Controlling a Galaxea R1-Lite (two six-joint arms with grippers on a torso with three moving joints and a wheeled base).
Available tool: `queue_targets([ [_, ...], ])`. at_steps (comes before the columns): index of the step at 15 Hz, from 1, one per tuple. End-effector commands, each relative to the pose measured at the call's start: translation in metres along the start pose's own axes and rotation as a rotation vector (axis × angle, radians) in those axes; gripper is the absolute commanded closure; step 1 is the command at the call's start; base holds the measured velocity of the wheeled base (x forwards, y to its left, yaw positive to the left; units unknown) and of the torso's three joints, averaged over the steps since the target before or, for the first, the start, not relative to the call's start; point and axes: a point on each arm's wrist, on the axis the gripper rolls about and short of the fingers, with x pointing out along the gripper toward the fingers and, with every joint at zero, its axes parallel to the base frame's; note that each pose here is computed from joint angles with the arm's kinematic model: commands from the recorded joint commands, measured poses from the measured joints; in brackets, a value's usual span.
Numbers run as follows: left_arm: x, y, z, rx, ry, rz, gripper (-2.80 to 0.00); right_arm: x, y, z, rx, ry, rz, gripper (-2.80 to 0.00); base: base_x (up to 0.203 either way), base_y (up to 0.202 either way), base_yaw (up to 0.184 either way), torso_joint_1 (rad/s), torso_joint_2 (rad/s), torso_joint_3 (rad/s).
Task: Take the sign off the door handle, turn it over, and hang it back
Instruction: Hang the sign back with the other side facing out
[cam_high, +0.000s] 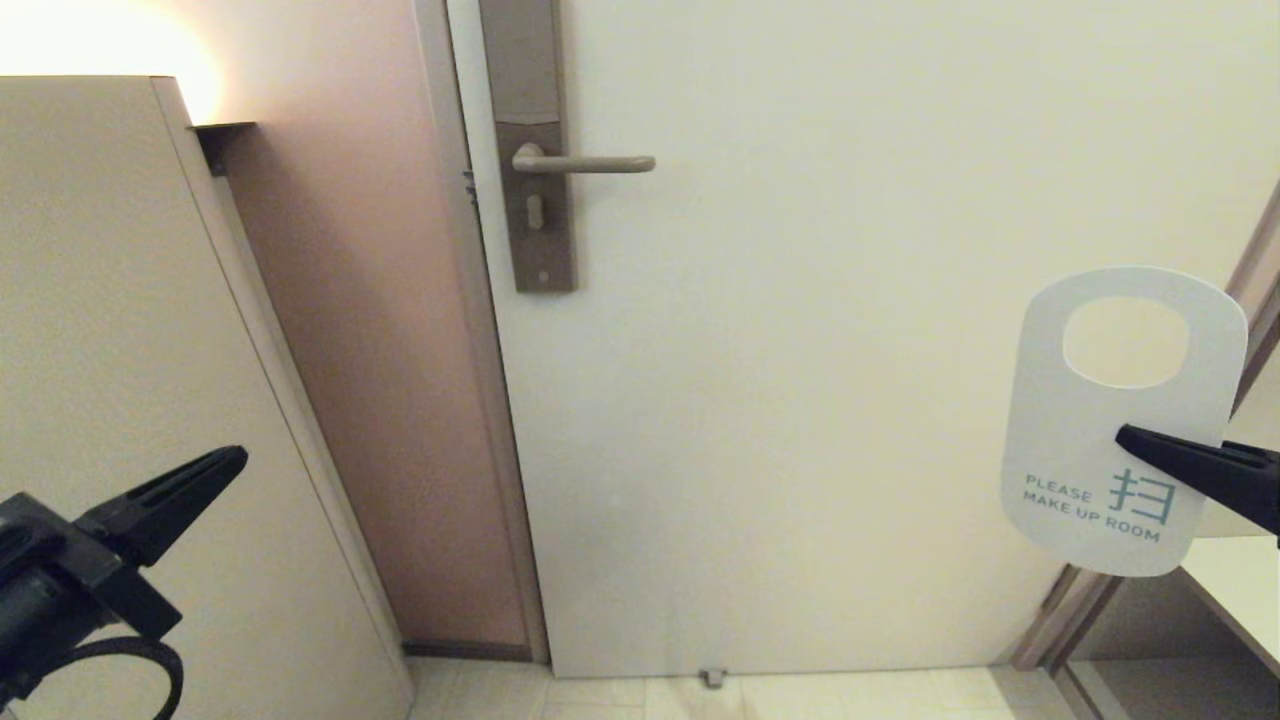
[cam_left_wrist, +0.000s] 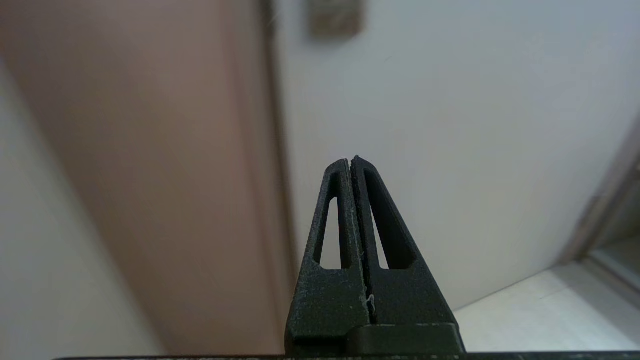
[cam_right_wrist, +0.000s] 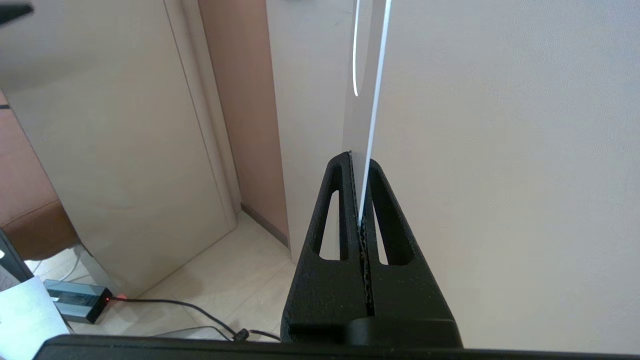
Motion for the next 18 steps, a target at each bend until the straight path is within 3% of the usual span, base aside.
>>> queue_targets([
  [1,-0.016,-0.001,-0.008,0.0,0.004,0.053,0.0,-0.001,0.001,0.0,-0.004,-0.005,0.006,0.0,0.0,0.0,0.0,0.0,0.0,0.0],
  [7,-0.043,-0.005,-0.022,-0.067,0.128,0.203,0.0,-0.001,0.001,0.0,-0.004,-0.004,0.007,0.0,0.0,0.0,0.0,0.0,0.0,0.0],
  [10,-0.06,-0.014,-0.029,-0.064,0.172,0.295,0.0,-0.001,0.001,0.0,-0.006,-0.007,0.007,0.0,0.0,0.0,0.0,0.0,0.0,0.0],
  [15,-0.105,-0.047,-0.052,-0.048,0.173,0.337,0.0,-0.004,0.003,-0.001,-0.008,-0.01,0.007,0.0,0.0,0.0,0.0,0.0,0.0,0.0],
  [18,-0.118,-0.055,-0.063,-0.052,0.193,0.359,0.0,-0.003,0.003,-0.004,-0.002,0.0,0.006,0.0,0.0,0.0,0.0,0.0,0.0,0.0],
])
